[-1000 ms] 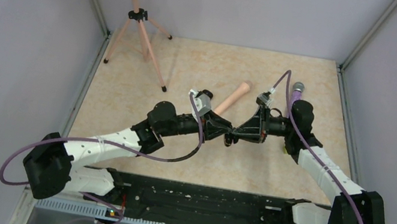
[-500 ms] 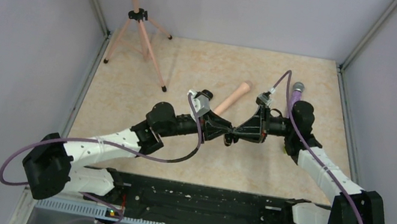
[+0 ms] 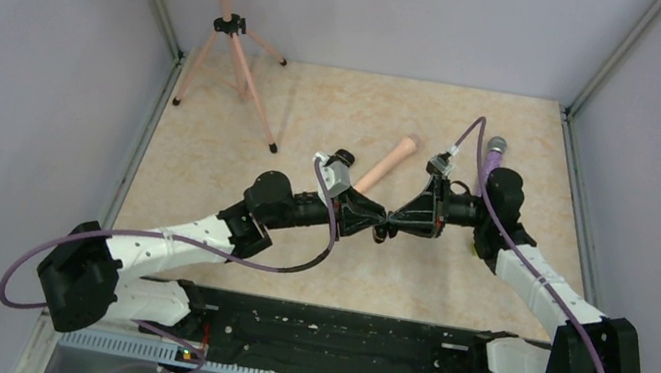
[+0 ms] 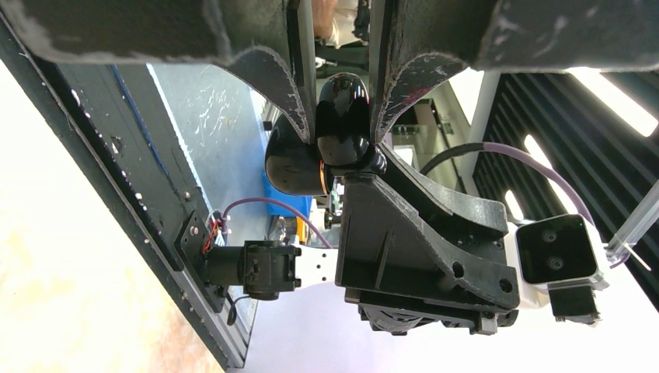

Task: Insert the wireless bluetooth earbuds into the charging case
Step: Pick up the left earbud from the left side groove of the charging case.

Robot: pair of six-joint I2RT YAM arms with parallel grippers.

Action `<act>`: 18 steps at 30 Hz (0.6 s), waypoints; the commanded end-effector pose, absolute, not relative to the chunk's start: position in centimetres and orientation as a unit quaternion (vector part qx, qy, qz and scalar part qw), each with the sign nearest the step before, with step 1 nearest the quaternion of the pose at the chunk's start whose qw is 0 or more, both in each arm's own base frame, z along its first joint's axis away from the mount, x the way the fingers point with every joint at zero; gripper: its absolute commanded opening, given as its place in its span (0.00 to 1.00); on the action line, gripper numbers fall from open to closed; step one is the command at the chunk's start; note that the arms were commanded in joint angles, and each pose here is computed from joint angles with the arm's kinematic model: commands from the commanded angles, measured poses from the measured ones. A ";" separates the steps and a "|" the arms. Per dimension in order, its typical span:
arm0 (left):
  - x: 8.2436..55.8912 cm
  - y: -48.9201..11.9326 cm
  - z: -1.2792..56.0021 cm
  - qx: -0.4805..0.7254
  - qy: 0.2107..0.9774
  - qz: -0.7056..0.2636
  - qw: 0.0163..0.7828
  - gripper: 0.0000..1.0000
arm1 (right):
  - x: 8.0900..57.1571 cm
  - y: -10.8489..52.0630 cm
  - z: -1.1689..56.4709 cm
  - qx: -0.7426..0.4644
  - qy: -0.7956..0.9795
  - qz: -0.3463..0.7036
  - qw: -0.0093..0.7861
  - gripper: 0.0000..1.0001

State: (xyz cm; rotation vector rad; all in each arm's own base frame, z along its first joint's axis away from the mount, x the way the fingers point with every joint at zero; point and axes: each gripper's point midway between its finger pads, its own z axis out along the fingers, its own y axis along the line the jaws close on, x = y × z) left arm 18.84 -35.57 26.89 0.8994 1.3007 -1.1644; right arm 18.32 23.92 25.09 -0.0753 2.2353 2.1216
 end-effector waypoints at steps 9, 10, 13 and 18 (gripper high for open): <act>18.2 -35.9 27.2 0.394 0.554 -0.495 0.541 0.34 | 18.5 23.9 26.6 -0.056 0.714 0.695 0.065 0.00; 18.2 -35.9 27.3 0.394 0.554 -0.495 0.542 0.36 | 18.4 23.9 26.6 -0.056 0.715 0.694 0.066 0.00; 18.3 -36.0 27.3 0.392 0.556 -0.494 0.541 0.44 | 18.4 23.8 26.4 -0.055 0.716 0.692 0.065 0.00; 18.4 -36.0 27.4 0.392 0.558 -0.495 0.539 0.54 | 18.4 23.8 26.2 -0.055 0.718 0.691 0.066 0.00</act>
